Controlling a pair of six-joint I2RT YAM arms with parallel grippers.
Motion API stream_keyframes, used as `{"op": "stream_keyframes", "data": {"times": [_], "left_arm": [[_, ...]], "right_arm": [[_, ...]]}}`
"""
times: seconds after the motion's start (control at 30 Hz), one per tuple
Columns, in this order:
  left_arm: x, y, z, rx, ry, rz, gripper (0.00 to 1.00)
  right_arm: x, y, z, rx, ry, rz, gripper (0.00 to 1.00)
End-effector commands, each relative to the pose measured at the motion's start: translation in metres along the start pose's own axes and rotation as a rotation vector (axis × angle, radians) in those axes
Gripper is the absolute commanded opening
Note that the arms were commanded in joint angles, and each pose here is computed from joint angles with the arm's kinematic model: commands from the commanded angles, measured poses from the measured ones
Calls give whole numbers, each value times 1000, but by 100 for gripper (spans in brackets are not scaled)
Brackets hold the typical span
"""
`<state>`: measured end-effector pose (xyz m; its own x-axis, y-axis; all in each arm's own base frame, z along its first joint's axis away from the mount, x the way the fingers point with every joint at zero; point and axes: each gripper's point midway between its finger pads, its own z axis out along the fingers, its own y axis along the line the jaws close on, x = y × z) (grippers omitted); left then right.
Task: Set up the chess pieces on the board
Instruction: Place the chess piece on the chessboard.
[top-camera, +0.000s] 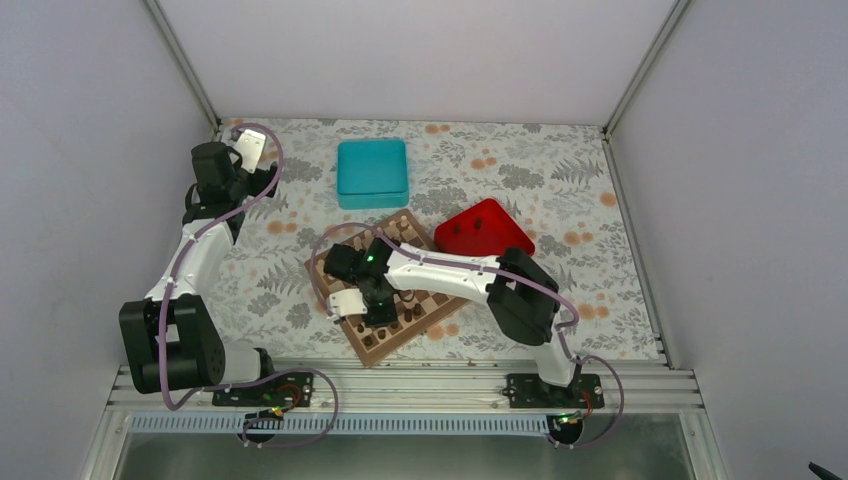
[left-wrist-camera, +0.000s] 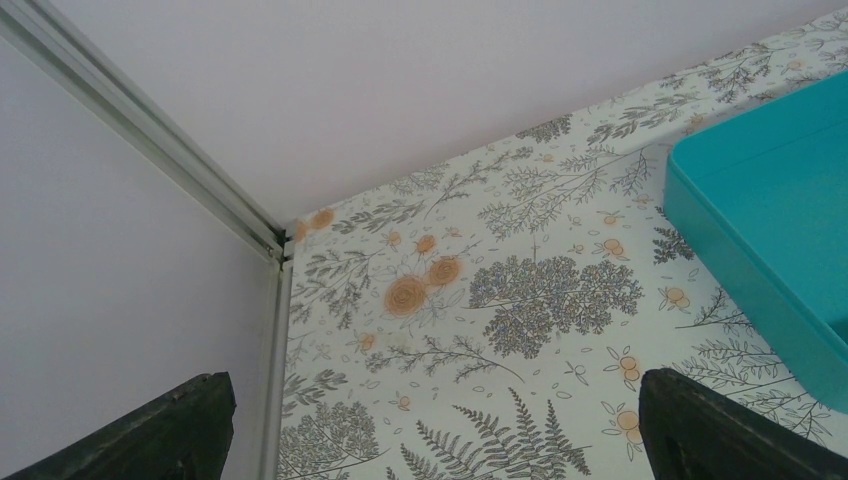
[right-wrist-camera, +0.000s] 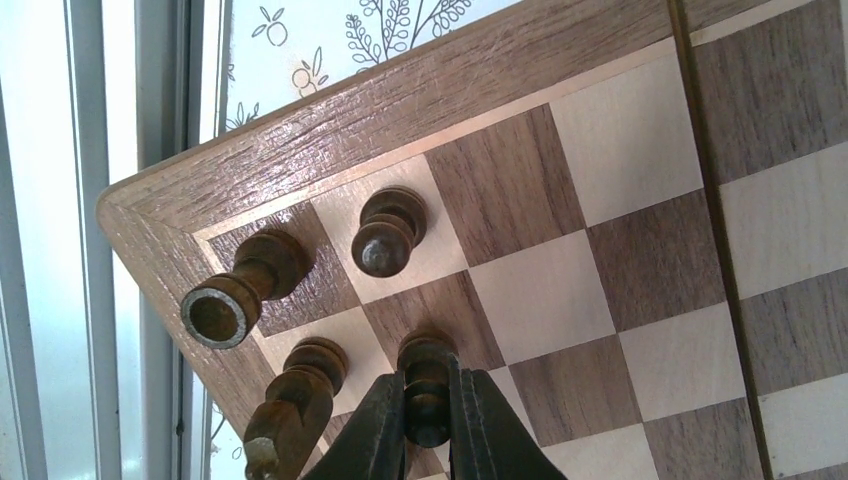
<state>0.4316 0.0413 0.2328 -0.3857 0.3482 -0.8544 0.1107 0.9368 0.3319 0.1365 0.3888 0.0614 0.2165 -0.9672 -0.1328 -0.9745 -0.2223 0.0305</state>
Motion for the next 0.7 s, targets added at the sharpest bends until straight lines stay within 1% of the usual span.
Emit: {"op": "stream_keyframes", "data": {"times": [0.0, 0.67], "left_arm": [[-5, 3, -2, -7, -25, -5, 100], [-4, 2, -2, -2, -25, -3, 100]], "right_arm": [[-6, 3, 7, -16, -9, 4, 9], [-9, -2, 12, -7, -2, 1, 10]]}}
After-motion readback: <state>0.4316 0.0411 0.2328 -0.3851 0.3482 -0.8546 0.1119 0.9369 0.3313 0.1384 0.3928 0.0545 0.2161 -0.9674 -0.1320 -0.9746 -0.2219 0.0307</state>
